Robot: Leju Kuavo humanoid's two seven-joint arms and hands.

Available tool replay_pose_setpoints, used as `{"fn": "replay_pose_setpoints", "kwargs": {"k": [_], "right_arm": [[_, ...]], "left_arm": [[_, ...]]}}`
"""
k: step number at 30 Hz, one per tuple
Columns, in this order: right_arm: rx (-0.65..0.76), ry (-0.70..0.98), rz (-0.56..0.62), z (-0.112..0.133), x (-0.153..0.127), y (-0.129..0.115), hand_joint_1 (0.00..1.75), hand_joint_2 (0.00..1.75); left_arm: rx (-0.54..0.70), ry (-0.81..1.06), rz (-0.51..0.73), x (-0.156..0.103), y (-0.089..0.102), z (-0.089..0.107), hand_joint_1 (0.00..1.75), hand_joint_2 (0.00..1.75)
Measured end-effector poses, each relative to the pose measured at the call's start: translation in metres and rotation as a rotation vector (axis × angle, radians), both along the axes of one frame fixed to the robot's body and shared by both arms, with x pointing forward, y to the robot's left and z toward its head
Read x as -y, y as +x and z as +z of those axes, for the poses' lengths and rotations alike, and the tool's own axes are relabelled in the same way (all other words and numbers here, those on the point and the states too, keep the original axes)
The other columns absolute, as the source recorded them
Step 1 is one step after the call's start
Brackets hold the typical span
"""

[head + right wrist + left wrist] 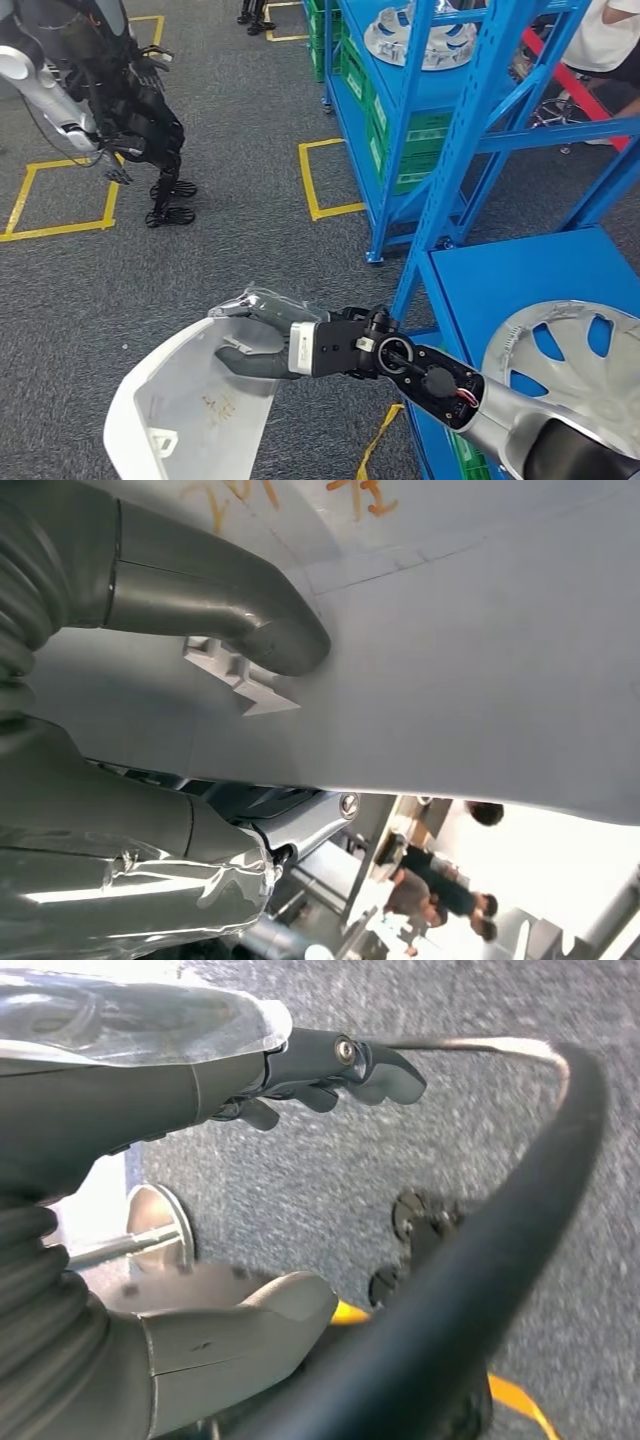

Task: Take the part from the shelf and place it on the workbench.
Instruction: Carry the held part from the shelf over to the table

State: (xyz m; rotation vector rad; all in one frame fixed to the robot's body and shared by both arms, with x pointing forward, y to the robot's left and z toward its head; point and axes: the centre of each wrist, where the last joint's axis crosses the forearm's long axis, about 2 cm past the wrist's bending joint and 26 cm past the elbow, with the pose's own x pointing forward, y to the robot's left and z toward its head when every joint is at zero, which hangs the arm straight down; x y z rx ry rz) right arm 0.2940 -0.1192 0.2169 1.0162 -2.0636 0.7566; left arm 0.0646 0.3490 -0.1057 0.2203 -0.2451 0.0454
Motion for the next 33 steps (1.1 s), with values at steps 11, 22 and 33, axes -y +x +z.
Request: {"fn": "replay_pose_setpoints", "kwargs": {"k": [11,22,33], "right_arm": [[-0.022,-0.008,0.010,-0.005,-0.003,0.001,1.75,1.75],[-0.033,-0.006,0.019,-0.007,-0.006,0.000,1.75,1.75],[-0.030,-0.006,0.016,-0.007,-0.006,0.002,1.75,1.75]], "left_arm": [[0.009,0.086,0.196,-0.027,0.000,0.004,0.00,1.75],[0.003,0.127,0.266,-0.045,-0.001,0.007,0.00,1.75],[0.003,0.116,0.246,-0.045,-0.003,0.006,0.00,1.75]]}}
